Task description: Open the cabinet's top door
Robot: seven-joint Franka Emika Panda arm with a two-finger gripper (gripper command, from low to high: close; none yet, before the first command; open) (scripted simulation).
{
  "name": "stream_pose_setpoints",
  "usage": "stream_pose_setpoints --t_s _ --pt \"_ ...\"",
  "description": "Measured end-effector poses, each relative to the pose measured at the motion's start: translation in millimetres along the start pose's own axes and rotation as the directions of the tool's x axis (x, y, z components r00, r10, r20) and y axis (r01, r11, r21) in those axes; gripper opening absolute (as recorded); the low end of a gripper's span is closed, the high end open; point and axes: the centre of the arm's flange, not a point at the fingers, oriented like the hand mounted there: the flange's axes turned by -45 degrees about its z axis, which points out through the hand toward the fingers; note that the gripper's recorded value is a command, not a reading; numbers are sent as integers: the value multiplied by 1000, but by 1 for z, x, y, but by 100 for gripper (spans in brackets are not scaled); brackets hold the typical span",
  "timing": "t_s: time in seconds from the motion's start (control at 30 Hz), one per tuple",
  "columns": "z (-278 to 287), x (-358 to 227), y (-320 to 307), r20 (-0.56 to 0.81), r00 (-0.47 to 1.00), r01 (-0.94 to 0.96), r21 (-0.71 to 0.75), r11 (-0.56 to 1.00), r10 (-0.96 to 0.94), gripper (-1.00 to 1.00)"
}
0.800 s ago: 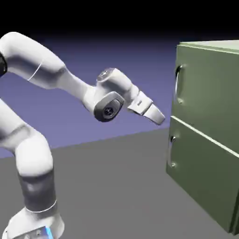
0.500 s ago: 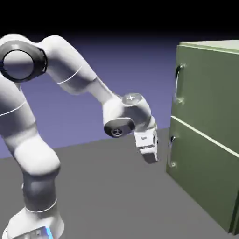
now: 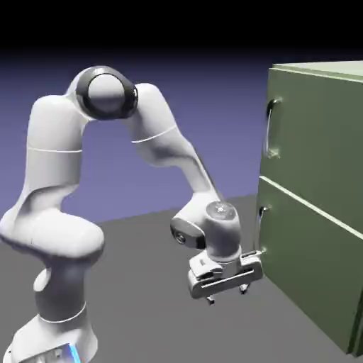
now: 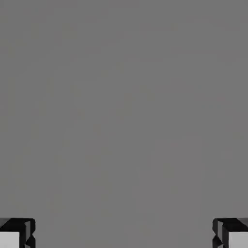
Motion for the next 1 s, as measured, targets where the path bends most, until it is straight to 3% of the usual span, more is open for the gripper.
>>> stream_pose_setpoints --t_s 0.27,0.4,0.53,0.77,1.0 --pt "-8 30 -13 -61 878 -457 182 871 474 0" --pt "-32 30 -29 21 769 -610 325 723 639 0" --pt "-66 18 -48 189 662 -718 437 542 726 0" --pt "-148 -43 -75 595 492 -860 447 246 635 0" --pt "-251 -148 -66 923 247 -962 199 186 294 0"
